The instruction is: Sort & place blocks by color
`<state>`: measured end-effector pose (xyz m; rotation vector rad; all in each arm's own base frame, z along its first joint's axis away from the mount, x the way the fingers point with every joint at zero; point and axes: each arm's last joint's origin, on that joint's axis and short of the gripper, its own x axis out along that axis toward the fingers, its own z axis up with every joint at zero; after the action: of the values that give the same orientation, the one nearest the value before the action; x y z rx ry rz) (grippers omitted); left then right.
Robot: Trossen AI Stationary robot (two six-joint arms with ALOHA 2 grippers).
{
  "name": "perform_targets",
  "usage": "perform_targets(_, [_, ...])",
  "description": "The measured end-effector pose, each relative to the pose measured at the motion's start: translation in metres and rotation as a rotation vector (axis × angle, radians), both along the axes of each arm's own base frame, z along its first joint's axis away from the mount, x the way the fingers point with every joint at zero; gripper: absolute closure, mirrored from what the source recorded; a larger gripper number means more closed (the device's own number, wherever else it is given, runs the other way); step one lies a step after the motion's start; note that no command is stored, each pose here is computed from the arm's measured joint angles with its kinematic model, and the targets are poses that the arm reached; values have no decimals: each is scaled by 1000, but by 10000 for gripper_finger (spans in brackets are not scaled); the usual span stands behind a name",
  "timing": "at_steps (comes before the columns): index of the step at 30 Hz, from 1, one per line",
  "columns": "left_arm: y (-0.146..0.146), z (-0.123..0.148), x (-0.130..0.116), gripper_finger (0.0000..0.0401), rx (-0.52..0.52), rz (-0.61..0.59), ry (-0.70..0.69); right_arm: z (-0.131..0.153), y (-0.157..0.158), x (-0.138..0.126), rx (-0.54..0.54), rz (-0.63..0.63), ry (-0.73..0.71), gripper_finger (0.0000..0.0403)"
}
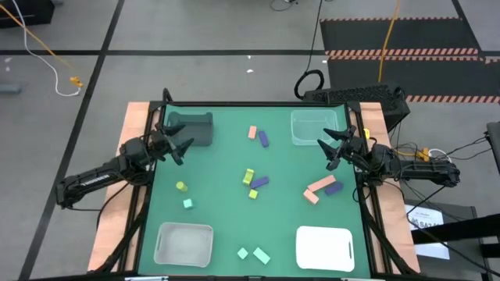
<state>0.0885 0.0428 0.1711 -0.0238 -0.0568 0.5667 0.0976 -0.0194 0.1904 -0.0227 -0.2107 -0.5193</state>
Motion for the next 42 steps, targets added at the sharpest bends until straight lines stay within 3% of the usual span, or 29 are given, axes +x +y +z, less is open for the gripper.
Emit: perform_targets(42, [0, 0, 0, 54, 0, 0, 0, 1, 0, 0, 2, 1, -14, 168])
